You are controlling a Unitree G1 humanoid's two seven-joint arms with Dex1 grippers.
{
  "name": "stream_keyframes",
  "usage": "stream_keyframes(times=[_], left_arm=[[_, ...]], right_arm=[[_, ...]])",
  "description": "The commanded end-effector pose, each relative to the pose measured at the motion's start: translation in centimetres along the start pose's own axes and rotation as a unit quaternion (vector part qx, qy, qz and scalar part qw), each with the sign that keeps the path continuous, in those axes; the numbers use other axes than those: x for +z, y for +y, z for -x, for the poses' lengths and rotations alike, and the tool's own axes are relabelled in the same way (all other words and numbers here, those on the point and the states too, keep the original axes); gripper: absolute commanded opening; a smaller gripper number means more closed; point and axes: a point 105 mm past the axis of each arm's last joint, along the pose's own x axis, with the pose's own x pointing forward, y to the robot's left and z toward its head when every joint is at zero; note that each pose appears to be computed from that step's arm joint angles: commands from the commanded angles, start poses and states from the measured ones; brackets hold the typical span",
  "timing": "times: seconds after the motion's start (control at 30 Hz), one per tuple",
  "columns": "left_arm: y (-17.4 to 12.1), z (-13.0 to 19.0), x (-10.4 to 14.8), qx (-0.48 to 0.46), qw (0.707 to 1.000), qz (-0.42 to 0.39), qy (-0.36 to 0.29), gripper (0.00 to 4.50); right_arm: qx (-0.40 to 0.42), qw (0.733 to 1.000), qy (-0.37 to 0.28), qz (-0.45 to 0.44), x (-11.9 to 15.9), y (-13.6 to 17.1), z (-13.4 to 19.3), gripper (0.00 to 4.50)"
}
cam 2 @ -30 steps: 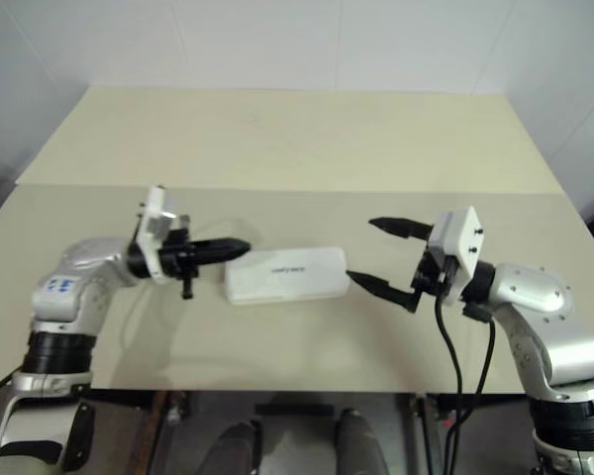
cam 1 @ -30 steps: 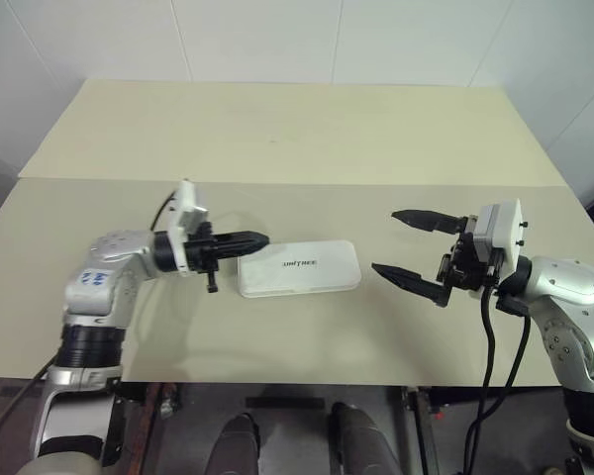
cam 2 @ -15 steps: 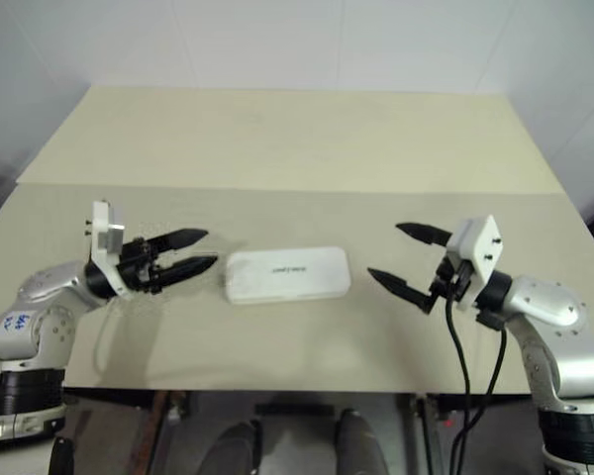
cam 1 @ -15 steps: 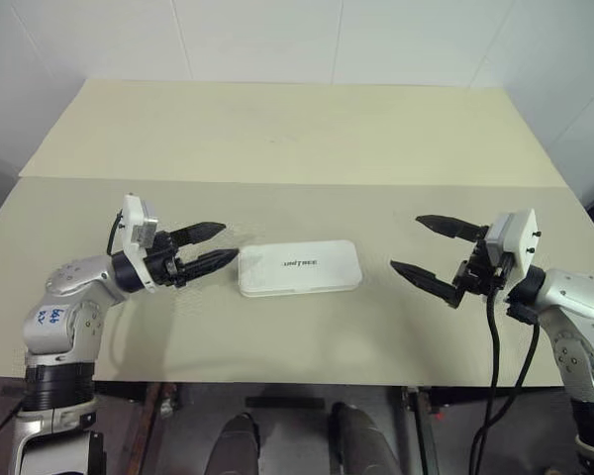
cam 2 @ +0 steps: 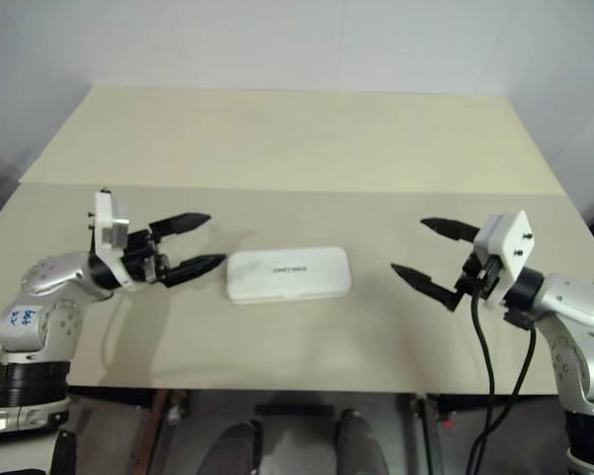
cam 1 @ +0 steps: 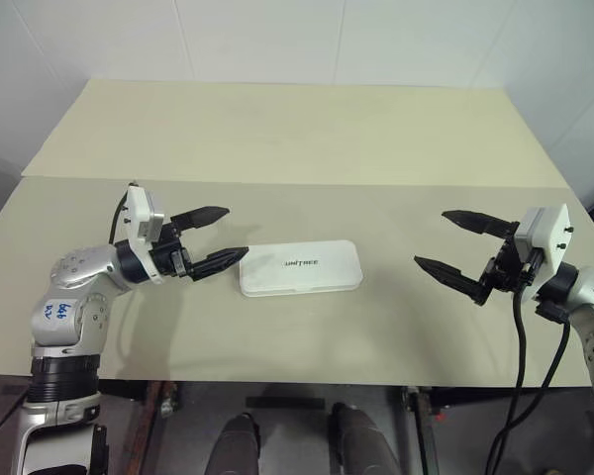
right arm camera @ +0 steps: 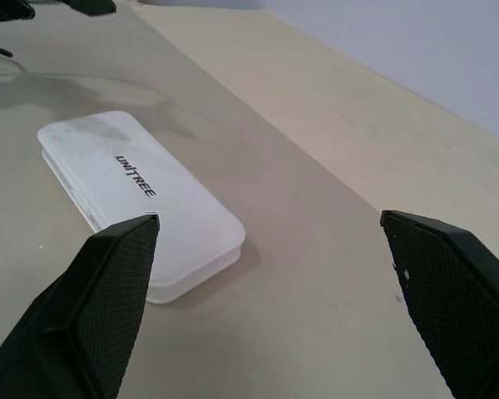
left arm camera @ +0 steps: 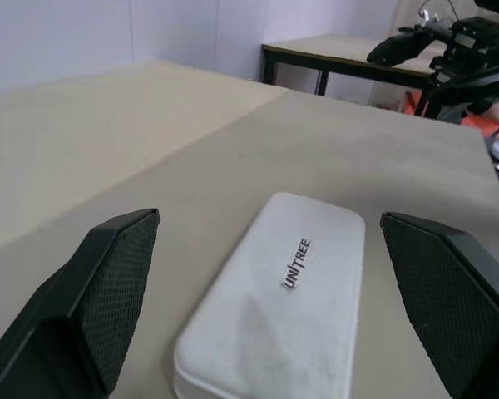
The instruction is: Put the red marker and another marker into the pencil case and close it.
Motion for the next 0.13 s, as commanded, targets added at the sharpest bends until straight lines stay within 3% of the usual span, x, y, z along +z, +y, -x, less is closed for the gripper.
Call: stream_keyframes(times=[0.03, 0.13], left_arm=[[0.44, 0.55, 0.72, 0.008, 1.000, -0.026, -0.002, 4.47], [0.18, 0.62, 0.87, 0.003, 1.000, -0.024, -0.002, 4.47]], right_arm=[[-0.009, 1.000, 0.000, 0.016, 0.41, -0.60, 0.78, 4.50], [-0.014, 1.000, -0.004, 0.015, 0.47, -0.74, 0.60, 4.50]])
